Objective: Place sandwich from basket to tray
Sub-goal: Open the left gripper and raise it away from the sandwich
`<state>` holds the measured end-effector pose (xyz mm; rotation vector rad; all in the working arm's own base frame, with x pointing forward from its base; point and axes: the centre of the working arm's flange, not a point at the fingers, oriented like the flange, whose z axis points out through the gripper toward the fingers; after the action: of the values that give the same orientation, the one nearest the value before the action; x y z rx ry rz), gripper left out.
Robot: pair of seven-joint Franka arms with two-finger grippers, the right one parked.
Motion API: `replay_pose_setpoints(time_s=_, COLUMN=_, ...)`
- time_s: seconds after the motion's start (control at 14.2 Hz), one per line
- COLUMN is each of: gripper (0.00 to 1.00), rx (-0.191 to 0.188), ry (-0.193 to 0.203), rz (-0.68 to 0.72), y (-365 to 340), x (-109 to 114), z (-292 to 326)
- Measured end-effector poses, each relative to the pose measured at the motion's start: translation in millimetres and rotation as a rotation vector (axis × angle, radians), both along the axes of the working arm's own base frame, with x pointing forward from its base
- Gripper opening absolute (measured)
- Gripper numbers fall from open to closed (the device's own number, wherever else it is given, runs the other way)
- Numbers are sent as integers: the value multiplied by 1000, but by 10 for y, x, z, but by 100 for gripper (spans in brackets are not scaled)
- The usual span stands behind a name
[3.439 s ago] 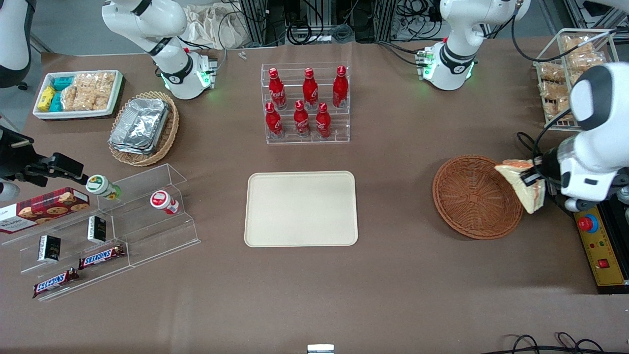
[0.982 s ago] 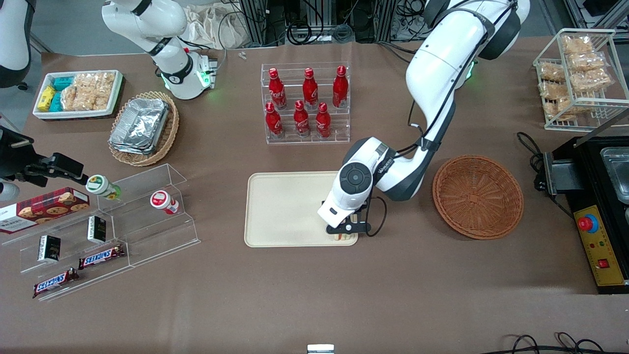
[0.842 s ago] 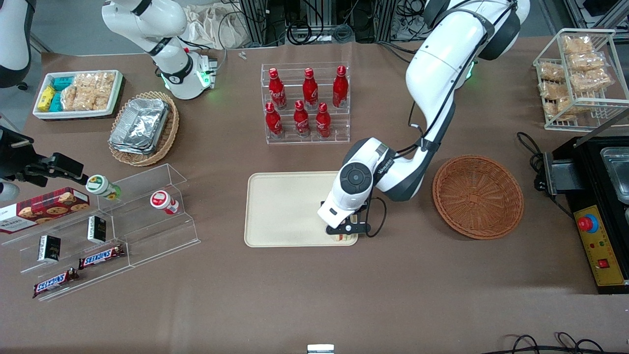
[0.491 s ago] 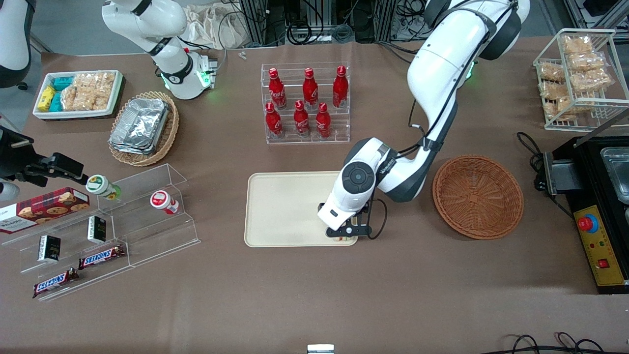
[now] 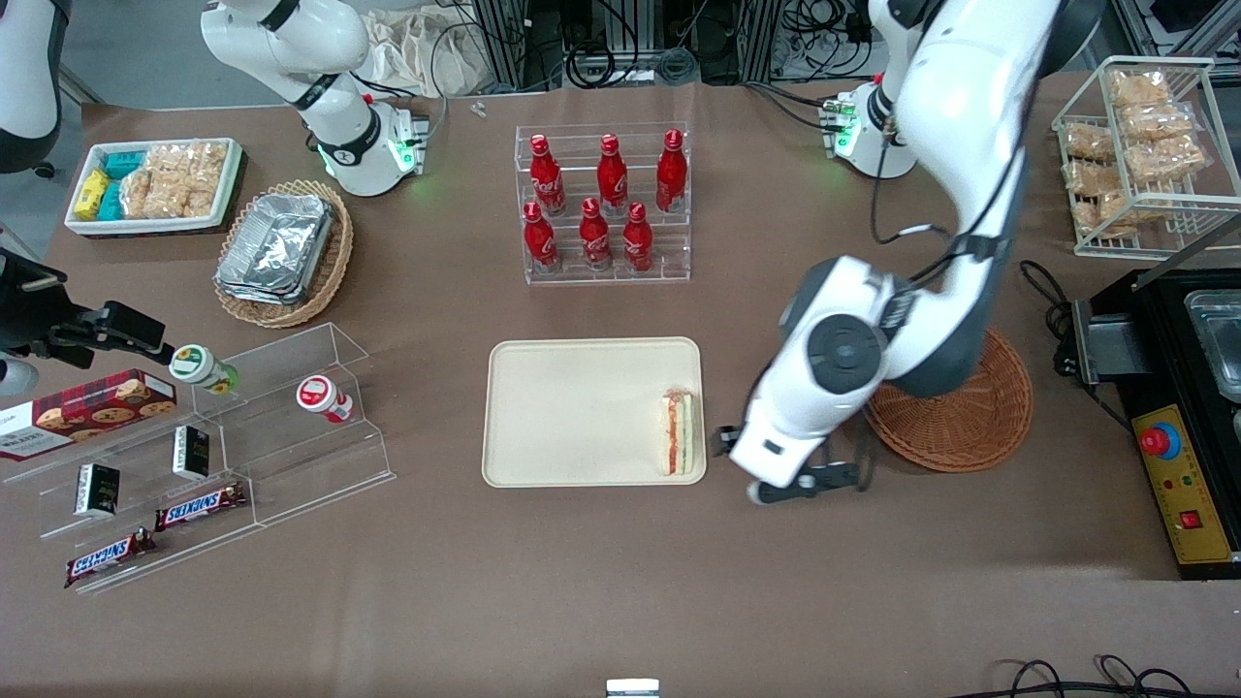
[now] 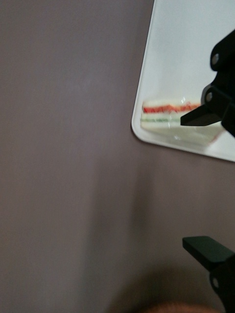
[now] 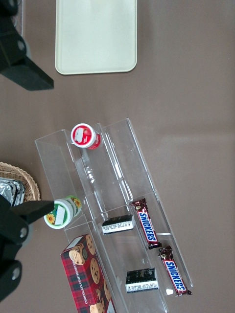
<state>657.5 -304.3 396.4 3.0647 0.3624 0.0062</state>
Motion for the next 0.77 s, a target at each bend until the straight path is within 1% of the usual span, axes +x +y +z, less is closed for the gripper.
replay_pose_setpoints(time_s=0.14, gripper=100, rx=19, ry=11, rz=11, y=343, x=-20, z=427)
replay_pose_setpoints(time_s=0.28, gripper=100, rx=30, ry=3, rz=1, y=596, x=-77, z=798)
replay_pose_setpoints(time_s=0.49, gripper=100, rx=45, ry=-25, rz=-110, y=1142, x=-139, z=1174)
replay_pose_setpoints(time_s=0.56, gripper=100, rx=57, ry=-26, rz=-141, y=1352, x=-167, z=1272)
replay_pose_setpoints(time_s=0.77, gripper=100, rx=81, ry=-3, rz=-198, y=2106, x=-287, z=1619)
